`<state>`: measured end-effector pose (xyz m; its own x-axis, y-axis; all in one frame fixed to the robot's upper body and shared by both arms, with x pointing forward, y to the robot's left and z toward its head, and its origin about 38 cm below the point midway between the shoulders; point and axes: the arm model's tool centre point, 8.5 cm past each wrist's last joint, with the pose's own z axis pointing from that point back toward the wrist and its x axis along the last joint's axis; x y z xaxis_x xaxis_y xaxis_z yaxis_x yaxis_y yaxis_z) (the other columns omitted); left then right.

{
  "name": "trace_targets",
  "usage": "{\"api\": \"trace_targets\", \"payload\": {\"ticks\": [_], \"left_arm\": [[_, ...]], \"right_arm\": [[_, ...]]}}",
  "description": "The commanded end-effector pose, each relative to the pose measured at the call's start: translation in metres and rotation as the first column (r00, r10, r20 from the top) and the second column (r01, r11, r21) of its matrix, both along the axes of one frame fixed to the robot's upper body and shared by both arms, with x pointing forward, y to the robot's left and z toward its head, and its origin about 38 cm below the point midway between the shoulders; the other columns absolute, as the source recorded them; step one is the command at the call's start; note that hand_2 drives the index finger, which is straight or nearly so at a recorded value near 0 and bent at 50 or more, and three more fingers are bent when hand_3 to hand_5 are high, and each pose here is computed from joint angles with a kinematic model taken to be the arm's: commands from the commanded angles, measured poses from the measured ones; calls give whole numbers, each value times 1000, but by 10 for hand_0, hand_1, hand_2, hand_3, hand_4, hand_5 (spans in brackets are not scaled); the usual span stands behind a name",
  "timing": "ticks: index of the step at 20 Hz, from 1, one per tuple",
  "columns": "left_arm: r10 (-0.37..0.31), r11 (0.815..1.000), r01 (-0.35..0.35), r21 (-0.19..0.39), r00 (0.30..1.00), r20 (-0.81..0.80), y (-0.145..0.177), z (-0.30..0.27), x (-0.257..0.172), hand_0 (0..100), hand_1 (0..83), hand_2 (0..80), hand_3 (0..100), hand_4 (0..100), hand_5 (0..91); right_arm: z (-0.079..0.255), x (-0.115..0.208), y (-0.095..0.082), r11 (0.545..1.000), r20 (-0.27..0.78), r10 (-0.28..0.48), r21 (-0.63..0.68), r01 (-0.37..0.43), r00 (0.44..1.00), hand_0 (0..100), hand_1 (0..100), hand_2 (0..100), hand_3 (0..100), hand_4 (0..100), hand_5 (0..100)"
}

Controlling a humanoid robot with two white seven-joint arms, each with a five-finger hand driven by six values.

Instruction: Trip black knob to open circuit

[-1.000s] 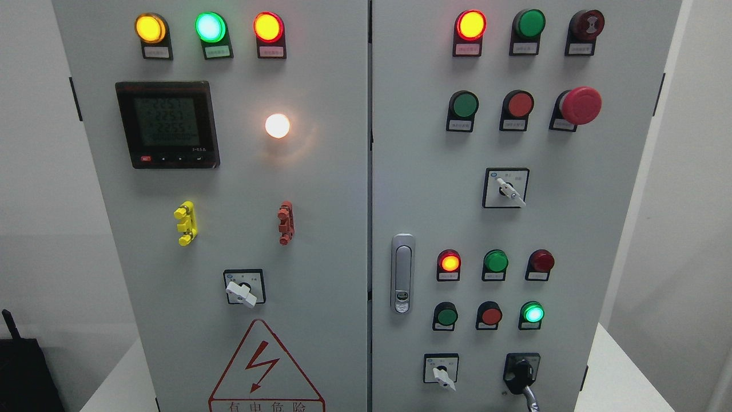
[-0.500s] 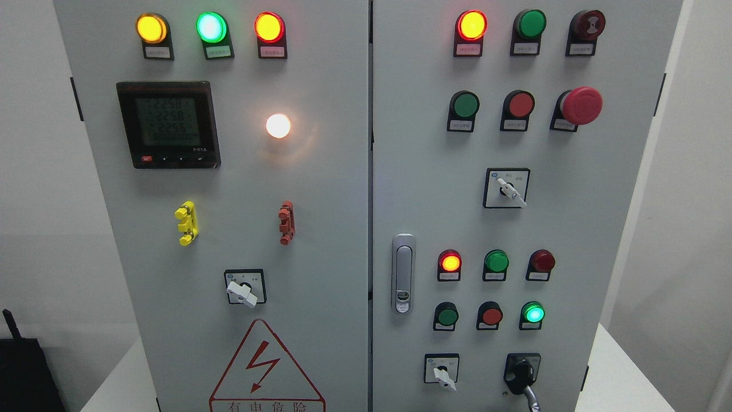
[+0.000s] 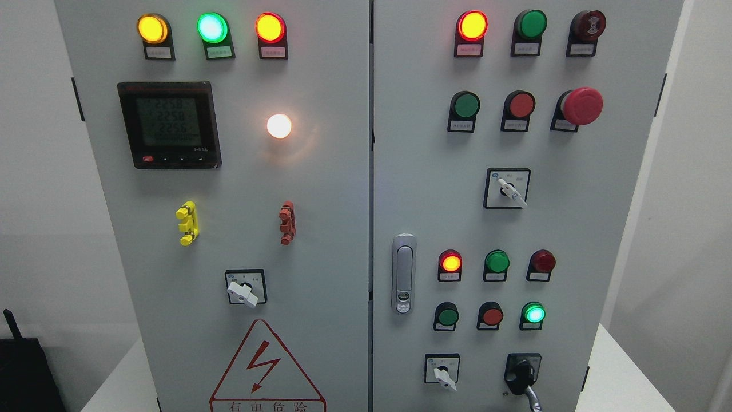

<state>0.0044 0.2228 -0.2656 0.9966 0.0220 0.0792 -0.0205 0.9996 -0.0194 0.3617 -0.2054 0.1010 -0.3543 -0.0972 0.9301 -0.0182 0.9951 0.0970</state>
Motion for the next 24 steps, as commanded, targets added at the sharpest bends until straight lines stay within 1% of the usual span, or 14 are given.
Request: {"api": "trace_targets", "payload": {"ticks": [1, 10, 19, 24], "left_arm": [[3, 1000, -3, -1, 1000, 6, -1, 0, 3, 120, 389, 0, 0, 0, 0], [3, 1000, -3, -1, 1000, 6, -1, 0, 3, 120, 389, 0, 0, 0, 0], [3, 1000, -3, -1, 1000, 4, -1, 0, 2, 120, 389, 0, 0, 0, 0], [3, 1000, -3, -1, 1000, 6, -1, 0, 3, 120, 389, 0, 0, 0, 0]], "right_arm": [[16, 3, 6, 999, 63, 41, -12, -40, 997, 1000, 899, 0, 1000, 900, 830], [15, 3, 0, 999, 61, 33, -11, -33, 998, 1000, 899, 0, 1000, 898, 827], [16, 3, -11, 1000, 62, 9, 1, -9, 998, 1000, 900, 0, 1000, 898, 824], [17, 3, -12, 1000, 66, 6, -1, -6, 998, 1000, 901, 0, 1000, 898, 824]]}}
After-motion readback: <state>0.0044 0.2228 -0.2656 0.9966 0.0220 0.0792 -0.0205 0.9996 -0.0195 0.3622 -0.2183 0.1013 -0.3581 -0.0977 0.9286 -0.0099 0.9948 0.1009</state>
